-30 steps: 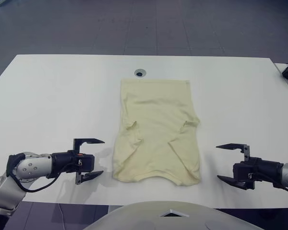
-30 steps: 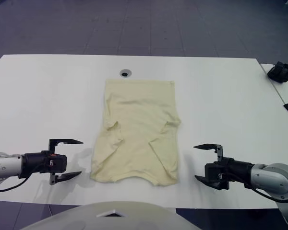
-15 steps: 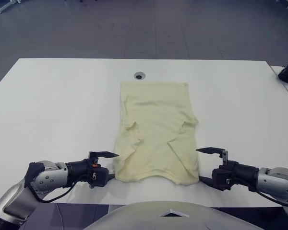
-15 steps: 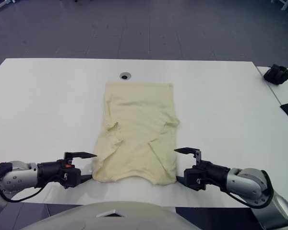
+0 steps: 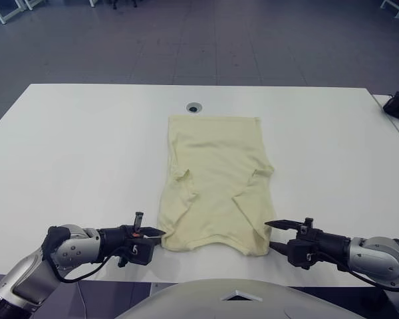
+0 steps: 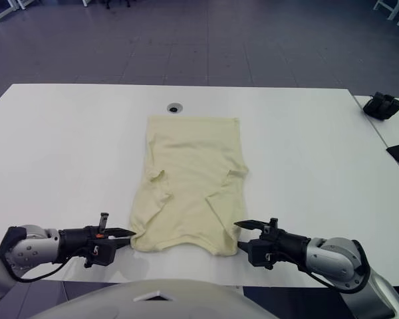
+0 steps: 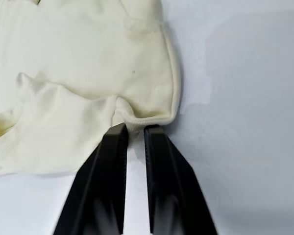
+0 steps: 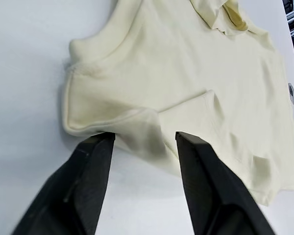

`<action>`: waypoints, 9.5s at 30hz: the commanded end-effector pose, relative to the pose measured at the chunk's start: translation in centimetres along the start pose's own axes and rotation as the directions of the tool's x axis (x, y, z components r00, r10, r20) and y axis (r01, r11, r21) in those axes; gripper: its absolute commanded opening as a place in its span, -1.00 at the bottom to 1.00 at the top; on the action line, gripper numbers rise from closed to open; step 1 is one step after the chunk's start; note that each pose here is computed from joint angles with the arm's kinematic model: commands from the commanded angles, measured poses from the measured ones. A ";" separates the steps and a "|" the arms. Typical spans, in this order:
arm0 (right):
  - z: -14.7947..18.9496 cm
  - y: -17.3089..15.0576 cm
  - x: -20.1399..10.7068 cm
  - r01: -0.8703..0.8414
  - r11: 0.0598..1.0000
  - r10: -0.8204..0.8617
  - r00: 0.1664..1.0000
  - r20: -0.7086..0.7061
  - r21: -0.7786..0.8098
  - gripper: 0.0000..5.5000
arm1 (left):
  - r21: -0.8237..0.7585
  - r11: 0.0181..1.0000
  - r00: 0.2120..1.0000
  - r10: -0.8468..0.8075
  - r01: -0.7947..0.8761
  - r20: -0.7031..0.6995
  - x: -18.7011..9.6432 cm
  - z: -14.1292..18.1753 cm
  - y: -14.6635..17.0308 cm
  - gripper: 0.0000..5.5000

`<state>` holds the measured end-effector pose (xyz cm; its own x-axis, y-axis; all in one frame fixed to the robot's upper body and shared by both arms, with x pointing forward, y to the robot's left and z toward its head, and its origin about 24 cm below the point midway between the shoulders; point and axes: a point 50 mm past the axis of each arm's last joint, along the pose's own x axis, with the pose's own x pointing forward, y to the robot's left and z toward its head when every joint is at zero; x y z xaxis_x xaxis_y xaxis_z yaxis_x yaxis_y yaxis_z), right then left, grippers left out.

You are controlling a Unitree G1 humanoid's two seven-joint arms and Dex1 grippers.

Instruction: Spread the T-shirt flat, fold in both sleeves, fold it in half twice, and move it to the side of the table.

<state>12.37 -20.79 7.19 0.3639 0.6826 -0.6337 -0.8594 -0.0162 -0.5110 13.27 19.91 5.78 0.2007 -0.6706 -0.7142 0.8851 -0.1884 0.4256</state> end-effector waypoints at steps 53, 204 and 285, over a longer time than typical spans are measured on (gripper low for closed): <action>-1.1 -12.8 1.6 -0.140 0.871 0.010 0.963 0.268 0.471 -0.99 | -0.657 0.740 0.919 0.145 0.145 0.367 -4.7 -1.6 11.2 -1.00; -0.9 -10.8 1.5 0.221 0.974 -0.216 0.972 -0.087 0.048 0.96 | -0.096 0.971 0.974 0.209 -0.217 -0.088 -2.8 -3.3 10.9 0.96; 3.1 -4.6 -0.6 -0.372 0.856 0.294 0.921 0.255 0.358 -0.98 | -0.446 0.807 0.903 -0.235 0.387 0.359 -1.3 3.1 4.9 -0.90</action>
<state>14.31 -18.85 10.86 -0.0286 0.8000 -0.5993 -0.9996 -0.0269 0.0119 15.42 17.39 9.62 -0.1976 -0.8067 -0.5570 0.9770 -0.1155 -0.1794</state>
